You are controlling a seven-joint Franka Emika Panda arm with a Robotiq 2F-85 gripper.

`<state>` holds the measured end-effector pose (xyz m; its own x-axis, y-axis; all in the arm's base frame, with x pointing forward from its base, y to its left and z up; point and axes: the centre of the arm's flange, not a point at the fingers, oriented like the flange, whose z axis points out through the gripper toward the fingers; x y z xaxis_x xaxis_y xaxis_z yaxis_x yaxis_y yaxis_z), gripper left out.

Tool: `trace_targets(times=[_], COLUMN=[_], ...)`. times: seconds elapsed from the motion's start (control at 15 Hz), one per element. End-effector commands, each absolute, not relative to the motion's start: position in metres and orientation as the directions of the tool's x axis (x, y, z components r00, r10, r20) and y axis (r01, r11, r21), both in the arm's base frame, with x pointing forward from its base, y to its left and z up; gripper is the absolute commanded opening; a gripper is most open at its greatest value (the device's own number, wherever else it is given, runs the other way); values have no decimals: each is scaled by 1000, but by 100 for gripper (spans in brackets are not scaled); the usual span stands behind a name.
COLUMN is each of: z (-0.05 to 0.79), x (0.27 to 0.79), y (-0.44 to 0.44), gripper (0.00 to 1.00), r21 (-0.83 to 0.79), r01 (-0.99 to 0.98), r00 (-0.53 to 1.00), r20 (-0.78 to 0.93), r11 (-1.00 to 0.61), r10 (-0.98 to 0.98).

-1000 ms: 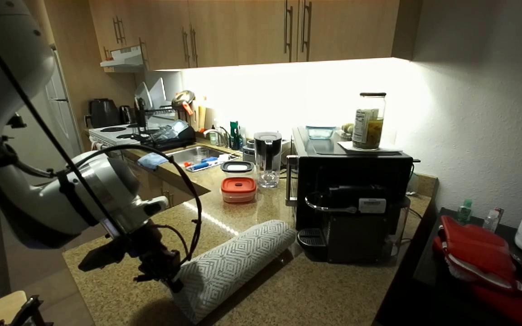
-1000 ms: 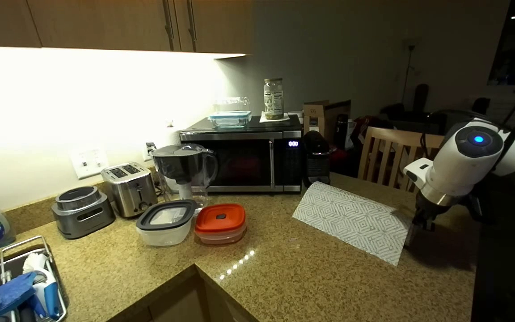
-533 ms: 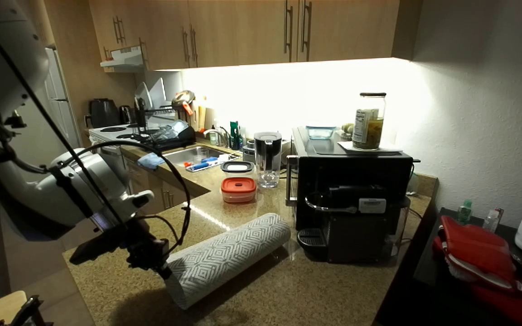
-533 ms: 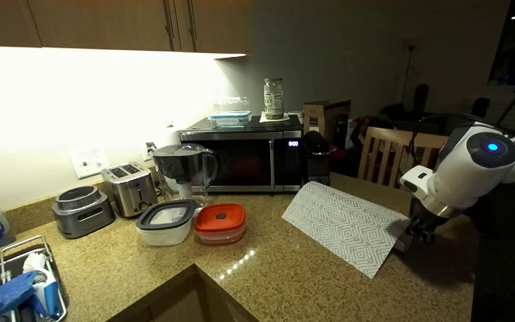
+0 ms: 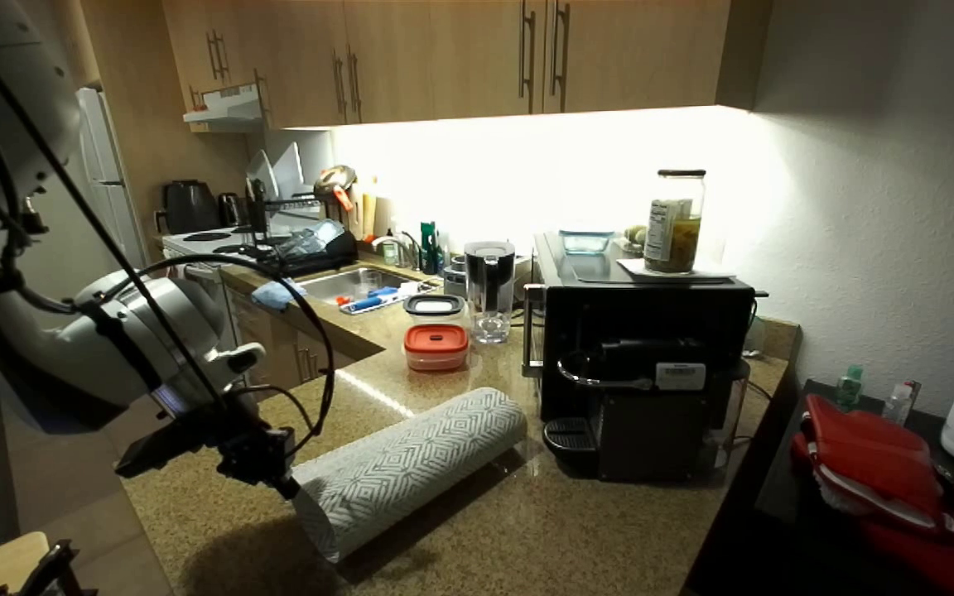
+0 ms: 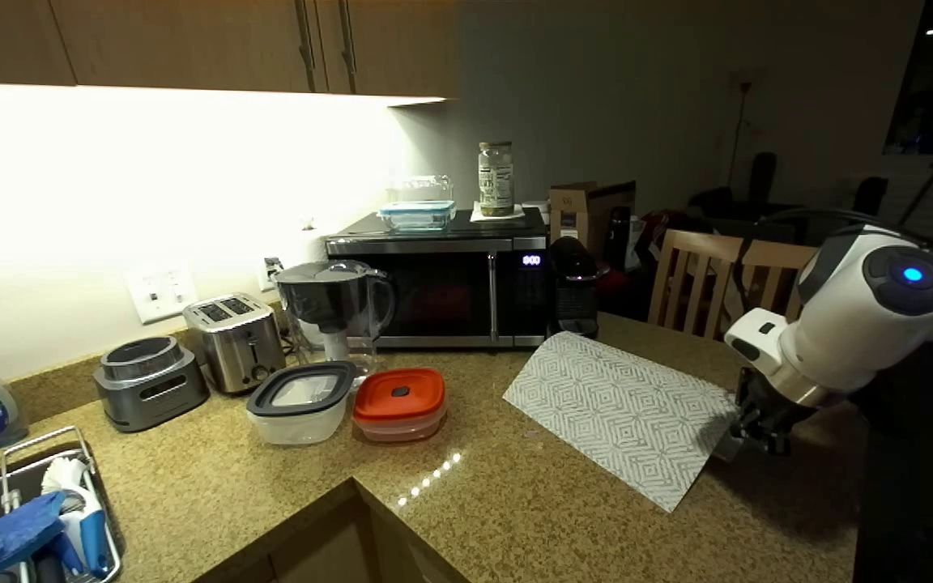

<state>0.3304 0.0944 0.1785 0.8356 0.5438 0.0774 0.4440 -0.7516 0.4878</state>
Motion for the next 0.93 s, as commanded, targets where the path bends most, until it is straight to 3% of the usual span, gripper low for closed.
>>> trace_targets(times=[0.0,0.87], z=[206,265], x=[309,335], y=[88,47], gripper=[0,0], r21=[463,159], r01=[428,157], r00=[852,987], r20=[80,-10], r11=[-776,-975], r10=[517,157])
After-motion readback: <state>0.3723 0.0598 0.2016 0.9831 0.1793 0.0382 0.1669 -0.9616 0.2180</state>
